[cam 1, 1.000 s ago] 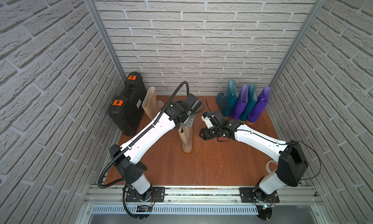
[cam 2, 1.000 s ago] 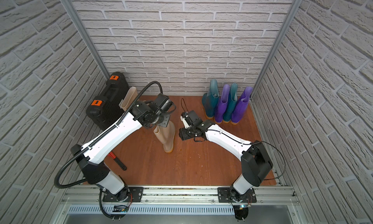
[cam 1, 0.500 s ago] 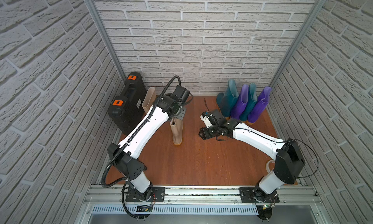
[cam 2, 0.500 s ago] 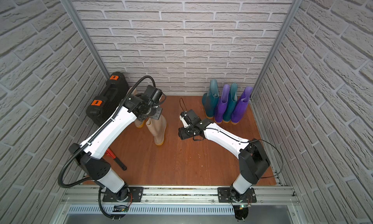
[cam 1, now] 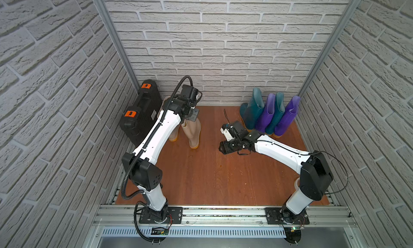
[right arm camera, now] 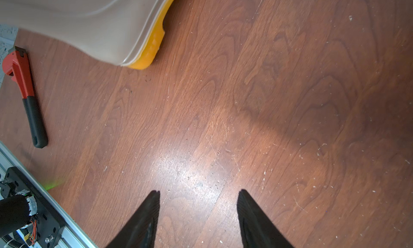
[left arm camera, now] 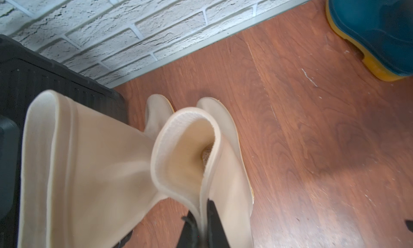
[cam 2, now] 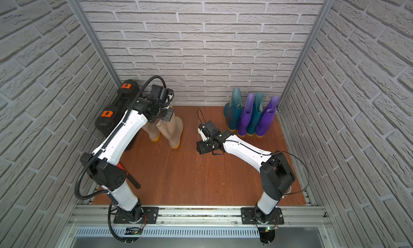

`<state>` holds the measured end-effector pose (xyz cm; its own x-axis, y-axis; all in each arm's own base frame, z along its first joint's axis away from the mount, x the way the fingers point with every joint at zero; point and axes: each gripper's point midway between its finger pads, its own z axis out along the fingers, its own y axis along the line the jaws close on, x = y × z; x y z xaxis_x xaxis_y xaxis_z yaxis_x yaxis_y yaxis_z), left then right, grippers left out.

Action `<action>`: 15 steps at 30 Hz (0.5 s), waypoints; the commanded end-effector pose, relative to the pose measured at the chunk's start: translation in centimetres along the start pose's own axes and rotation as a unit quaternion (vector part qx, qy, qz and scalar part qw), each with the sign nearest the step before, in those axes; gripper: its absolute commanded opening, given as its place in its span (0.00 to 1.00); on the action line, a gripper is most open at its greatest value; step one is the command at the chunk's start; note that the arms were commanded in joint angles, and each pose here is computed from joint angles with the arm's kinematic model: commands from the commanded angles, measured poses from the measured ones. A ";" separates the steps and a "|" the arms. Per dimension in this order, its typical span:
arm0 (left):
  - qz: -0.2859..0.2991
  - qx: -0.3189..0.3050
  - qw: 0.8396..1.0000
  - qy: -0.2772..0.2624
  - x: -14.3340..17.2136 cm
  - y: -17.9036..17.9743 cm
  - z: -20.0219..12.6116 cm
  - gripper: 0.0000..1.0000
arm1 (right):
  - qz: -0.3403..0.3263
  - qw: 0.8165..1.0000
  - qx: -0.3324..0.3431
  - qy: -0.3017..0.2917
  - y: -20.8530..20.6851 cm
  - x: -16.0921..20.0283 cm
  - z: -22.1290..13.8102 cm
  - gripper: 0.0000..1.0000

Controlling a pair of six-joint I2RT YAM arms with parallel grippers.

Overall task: Match and arrange rain boots in pairs
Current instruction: Pair a pair of rain boots at the corner of the board.

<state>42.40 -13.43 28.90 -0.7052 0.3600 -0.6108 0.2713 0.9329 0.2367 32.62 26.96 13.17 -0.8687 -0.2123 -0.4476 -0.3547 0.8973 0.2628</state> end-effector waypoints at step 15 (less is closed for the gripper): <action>-0.006 -0.067 0.994 -0.086 -6.4 6.1 2.5 0.00 | 0.009 1.000 -0.005 -0.012 0.2 -0.6 -0.7 0.58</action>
<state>48.01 -11.14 27.33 -0.6944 0.3799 -0.6111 0.2499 0.9237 0.2903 32.62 27.03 13.06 -0.8714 -0.2100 -0.4434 -0.3519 0.8973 0.2665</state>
